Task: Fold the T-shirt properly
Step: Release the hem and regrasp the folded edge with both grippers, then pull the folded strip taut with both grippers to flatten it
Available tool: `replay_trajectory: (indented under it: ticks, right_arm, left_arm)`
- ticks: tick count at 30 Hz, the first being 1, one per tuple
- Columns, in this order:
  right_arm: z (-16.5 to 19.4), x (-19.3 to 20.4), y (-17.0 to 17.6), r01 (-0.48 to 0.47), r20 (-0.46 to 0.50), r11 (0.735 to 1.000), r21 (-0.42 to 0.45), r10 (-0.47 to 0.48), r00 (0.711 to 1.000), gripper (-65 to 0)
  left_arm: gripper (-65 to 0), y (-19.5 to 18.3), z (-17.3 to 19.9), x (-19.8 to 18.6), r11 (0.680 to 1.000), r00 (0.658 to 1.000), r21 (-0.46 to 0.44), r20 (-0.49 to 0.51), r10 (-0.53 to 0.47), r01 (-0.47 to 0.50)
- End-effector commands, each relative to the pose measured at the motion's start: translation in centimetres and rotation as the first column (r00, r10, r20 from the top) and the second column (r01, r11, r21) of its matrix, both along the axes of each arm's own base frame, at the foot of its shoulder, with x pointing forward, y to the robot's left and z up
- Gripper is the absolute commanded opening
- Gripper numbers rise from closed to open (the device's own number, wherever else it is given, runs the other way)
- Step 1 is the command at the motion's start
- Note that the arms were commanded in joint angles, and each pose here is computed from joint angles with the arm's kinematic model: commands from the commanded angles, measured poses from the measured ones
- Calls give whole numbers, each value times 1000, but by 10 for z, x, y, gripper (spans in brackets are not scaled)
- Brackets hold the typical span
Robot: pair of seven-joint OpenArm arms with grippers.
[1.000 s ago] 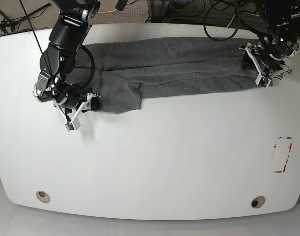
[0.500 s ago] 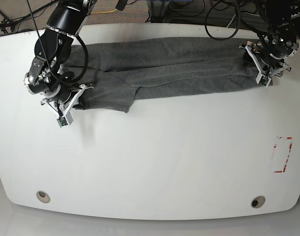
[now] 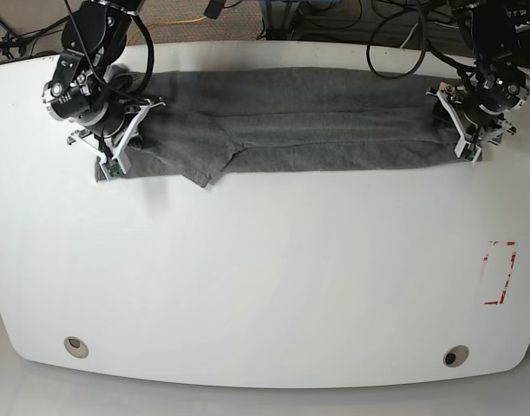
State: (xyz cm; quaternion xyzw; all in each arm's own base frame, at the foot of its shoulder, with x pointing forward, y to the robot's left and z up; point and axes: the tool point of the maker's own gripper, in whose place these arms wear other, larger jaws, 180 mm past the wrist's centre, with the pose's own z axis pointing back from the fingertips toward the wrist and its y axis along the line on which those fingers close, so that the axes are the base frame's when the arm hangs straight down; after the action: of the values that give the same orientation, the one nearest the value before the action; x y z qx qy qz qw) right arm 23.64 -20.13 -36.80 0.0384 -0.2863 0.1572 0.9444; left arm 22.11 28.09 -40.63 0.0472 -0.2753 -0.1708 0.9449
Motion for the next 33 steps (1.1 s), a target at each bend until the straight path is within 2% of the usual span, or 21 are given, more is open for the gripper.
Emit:
replay_trajectory:
  ticks: [1, 5, 7, 10, 13, 16, 19, 22, 25, 29, 33]
  right_arm:
    - [8, 0, -13, 26, 34, 1000, -16, -26, 999, -650]
    - [5, -11, -27, 72, 16, 997, -27, -71, 997, -650]
    - [2, -18, -33, 91, 2, 995, -33, -91, 996, -615]
    - [0, -26, -42, 116, -12, 992, -44, -117, 993, -488]
    - [0, -33, -53, 153, -16, 987, -52, -154, 988, -323]
    - [5, -34, -59, 185, 3, 982, -40, -185, 983, -208]
    - [17, -29, -52, 188, 59, 981, 57, -191, 980, -200]
    - [28, -26, -33, 152, 110, 966, 207, -178, 978, -206]
    - [37, -23, -17, 112, 143, 945, 307, -162, 976, -206]
    - [30, -25, 12, 47, 92, 912, 408, -92, 991, -206]
    - [12, -29, 28, 50, 29, 874, 483, -73, 997, -206]
  left_arm:
    - [-254, 15, -1, -8, 998, 999, 58, -38, 7, -4]
    - [-254, 17, -1, -7, 998, 999, 61, -41, 5, -3]
    - [-254, 17, -1, -7, 998, 999, 60, -40, 5, -3]
    - [-254, 16, 4, -2, 998, 1000, 61, -23, 2, -1]
    - [-254, 16, 7, 5, 998, 1000, 60, -9, 6, -5]
    - [-254, 14, 19, 11, 997, 1000, 74, 26, -6, 4]
    - [-251, 5, 40, 22, 997, 995, 80, 95, -32, 24]
    - [-250, -7, 57, 30, 1000, 984, -19, 178, -13, 17]
    - [-250, -4, 65, 28, 994, 980, -104, 194, 41, -21]
    - [-249, 13, 82, 31, 973, 968, -208, 203, 146, -103]
    - [-247, 39, 78, 18, 925, 950, -313, 155, 272, -214]
